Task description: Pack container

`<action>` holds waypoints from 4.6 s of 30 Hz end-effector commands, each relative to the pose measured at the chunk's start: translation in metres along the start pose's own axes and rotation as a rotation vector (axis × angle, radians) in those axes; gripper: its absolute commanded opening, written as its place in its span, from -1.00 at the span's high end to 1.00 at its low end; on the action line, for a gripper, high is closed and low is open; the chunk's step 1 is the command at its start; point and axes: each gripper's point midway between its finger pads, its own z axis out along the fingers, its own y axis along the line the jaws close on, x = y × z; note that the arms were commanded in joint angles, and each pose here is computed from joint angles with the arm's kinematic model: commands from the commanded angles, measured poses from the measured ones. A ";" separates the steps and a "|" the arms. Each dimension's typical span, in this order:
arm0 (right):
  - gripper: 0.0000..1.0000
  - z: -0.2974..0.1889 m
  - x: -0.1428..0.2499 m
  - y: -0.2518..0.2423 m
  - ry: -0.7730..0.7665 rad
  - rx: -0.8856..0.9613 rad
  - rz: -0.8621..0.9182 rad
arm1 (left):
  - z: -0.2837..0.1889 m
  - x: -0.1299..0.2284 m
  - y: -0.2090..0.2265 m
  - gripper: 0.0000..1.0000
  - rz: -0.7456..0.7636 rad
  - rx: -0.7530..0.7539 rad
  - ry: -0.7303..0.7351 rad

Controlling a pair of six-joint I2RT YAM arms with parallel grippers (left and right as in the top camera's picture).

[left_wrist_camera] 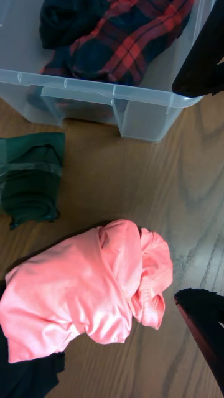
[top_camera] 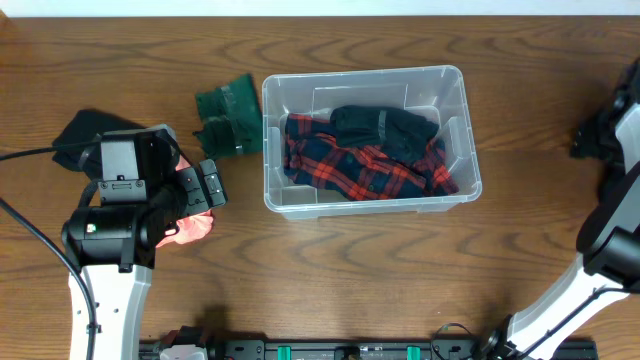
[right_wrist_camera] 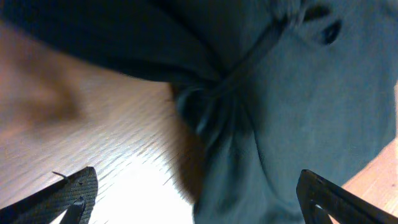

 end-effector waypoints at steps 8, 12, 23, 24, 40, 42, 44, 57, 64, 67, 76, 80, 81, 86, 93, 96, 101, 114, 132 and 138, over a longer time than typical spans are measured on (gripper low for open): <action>-0.17 0.060 0.032 -0.030 0.142 0.028 0.092 | -0.006 -0.007 -0.004 -0.96 0.010 0.017 -0.020; 0.97 0.055 0.036 -0.033 0.161 -0.010 0.119 | -0.006 -0.007 -0.004 -0.96 0.010 0.018 -0.021; 0.97 -0.121 -0.028 0.001 -0.219 -0.245 0.064 | -0.006 -0.007 -0.004 -0.96 0.010 0.016 -0.021; 0.97 -0.146 -0.032 0.005 -0.278 -0.254 0.035 | -0.006 -0.007 -0.004 -0.96 0.010 0.017 -0.021; 0.97 -0.424 0.104 0.184 -0.767 -0.628 -0.621 | -0.006 -0.006 -0.004 -0.96 0.010 0.015 -0.017; 0.97 -0.415 0.126 0.204 -0.701 -0.633 -0.687 | -0.006 -0.006 -0.004 -0.96 0.010 0.015 -0.016; 0.98 -0.393 0.148 0.225 -0.597 -0.619 -0.731 | -0.006 -0.006 -0.004 -0.96 0.010 0.015 -0.016; 0.97 -0.313 0.202 0.282 -0.369 -0.484 -0.899 | -0.006 -0.006 -0.004 -0.96 0.010 0.015 -0.016; 0.97 -0.399 0.106 0.235 -0.740 -0.362 -0.597 | -0.006 -0.006 -0.004 -0.96 0.010 0.015 -0.016; 0.97 -0.433 0.085 0.226 -0.872 -0.365 -0.590 | -0.006 -0.006 -0.004 -0.96 0.010 0.015 -0.016; 0.97 -0.396 0.108 0.264 -0.761 -0.422 -0.762 | -0.006 -0.006 -0.004 -0.96 0.010 0.015 -0.016; 0.98 -0.344 0.147 0.293 -0.597 -0.467 -0.892 | -0.006 -0.006 -0.004 -0.96 0.010 0.015 -0.016; 0.97 -0.331 0.162 0.298 -0.542 -0.484 -0.934 | -0.006 -0.006 -0.004 -0.96 0.010 0.015 -0.016; -0.17 -0.307 0.200 0.298 -0.415 -0.507 -1.046 | -0.006 -0.006 -0.004 -0.96 0.010 0.016 -0.017; -0.99 -0.386 0.164 0.270 -0.636 -0.531 -0.972 | -0.006 -0.006 -0.004 -0.96 0.010 0.016 -0.017; -0.98 -0.432 0.139 0.257 -0.769 -0.598 -0.869 | -0.006 -0.006 -0.004 -0.96 0.010 0.016 -0.017; -0.14 -0.442 0.121 0.254 -0.803 -0.637 -0.775 | -0.006 -0.006 -0.004 -0.96 0.010 0.016 -0.017; 0.70 -0.225 0.244 0.298 -0.007 -0.533 -0.952 | -0.006 -0.006 -0.004 -0.96 0.010 0.016 -0.018; -0.60 -0.322 0.136 0.269 -0.341 -0.579 -0.738 | -0.007 -0.012 0.019 -0.96 0.008 -0.116 -0.055; -0.95 -0.372 0.117 0.211 -0.496 -0.608 -0.622 | 0.001 -0.026 0.040 -0.96 -0.095 -0.145 -0.072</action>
